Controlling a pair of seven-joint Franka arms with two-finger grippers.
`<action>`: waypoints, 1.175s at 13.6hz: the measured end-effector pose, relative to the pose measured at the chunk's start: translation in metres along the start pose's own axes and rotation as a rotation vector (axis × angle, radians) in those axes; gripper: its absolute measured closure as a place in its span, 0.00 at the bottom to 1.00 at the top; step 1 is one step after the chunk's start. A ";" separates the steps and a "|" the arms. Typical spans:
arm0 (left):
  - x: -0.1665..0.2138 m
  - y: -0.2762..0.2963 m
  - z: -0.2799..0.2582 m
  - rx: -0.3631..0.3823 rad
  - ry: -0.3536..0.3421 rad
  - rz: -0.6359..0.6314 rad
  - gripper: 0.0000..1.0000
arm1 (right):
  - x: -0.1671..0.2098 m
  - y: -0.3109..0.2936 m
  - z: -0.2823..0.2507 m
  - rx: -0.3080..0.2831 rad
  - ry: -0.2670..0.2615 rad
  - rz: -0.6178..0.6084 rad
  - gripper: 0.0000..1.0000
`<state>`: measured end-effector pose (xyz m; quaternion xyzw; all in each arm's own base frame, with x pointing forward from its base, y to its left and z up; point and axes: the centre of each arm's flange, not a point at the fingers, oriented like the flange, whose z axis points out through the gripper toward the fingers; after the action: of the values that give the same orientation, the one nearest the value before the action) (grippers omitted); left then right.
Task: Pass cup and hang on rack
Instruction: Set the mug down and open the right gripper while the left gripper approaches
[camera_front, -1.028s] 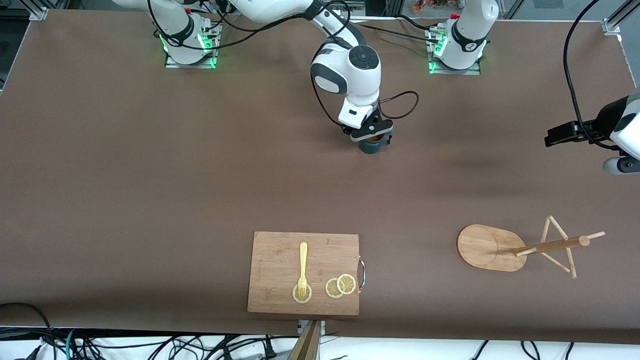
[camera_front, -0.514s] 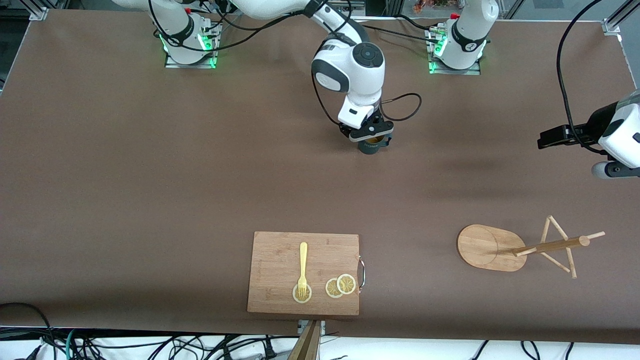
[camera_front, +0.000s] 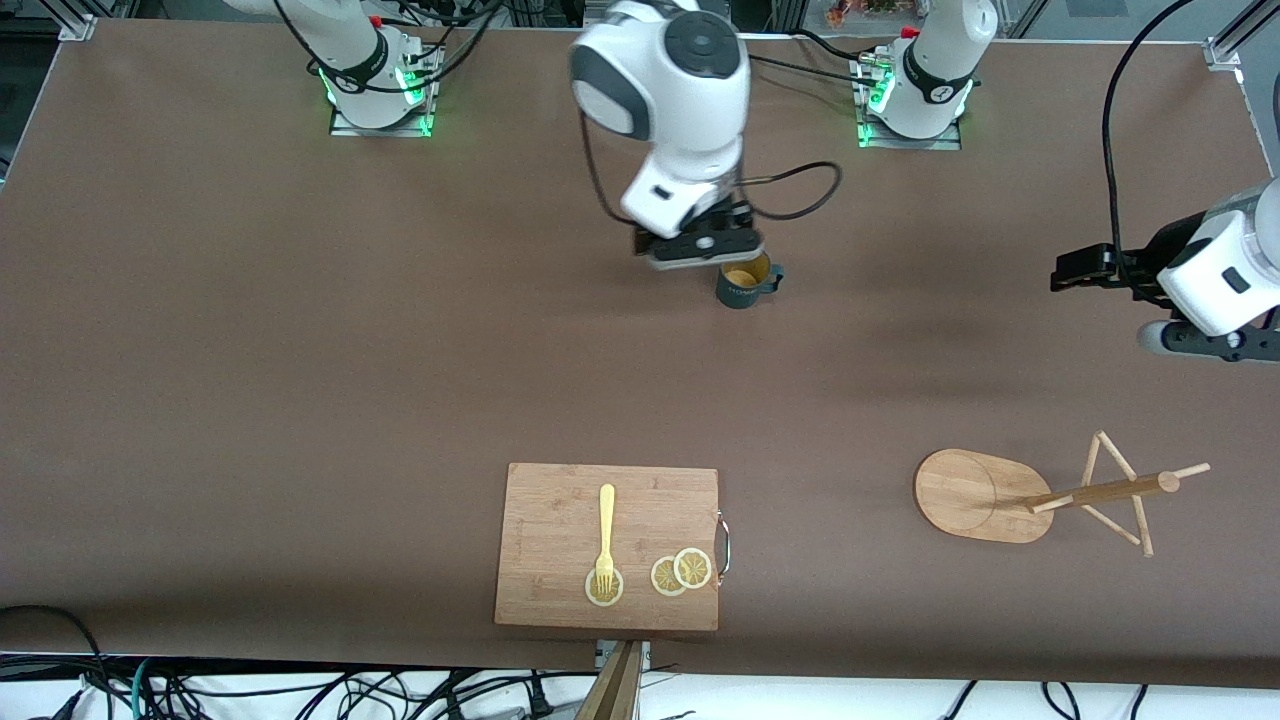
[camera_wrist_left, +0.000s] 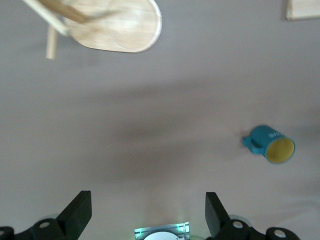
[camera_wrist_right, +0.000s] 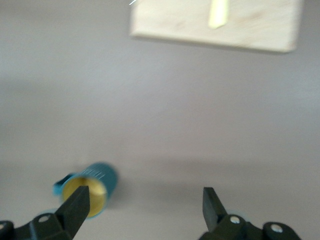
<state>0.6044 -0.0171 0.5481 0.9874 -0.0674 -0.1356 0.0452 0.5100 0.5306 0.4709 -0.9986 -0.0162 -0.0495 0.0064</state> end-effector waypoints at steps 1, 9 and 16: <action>0.002 0.004 0.013 -0.033 -0.026 0.049 0.00 | 0.032 0.043 -0.017 0.008 -0.004 0.045 0.00; 0.014 0.035 0.151 -0.275 -0.116 0.606 0.00 | 0.090 0.333 -0.108 0.010 -0.180 -0.029 0.00; 0.027 0.093 0.217 -0.241 0.069 0.937 0.00 | 0.040 0.424 -0.141 -0.004 -0.212 -0.050 0.00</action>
<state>0.5597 -0.1287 0.3424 0.8425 -0.4871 -0.0747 0.2177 0.5496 0.1064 0.6100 -0.9975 -0.0416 0.0563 0.0012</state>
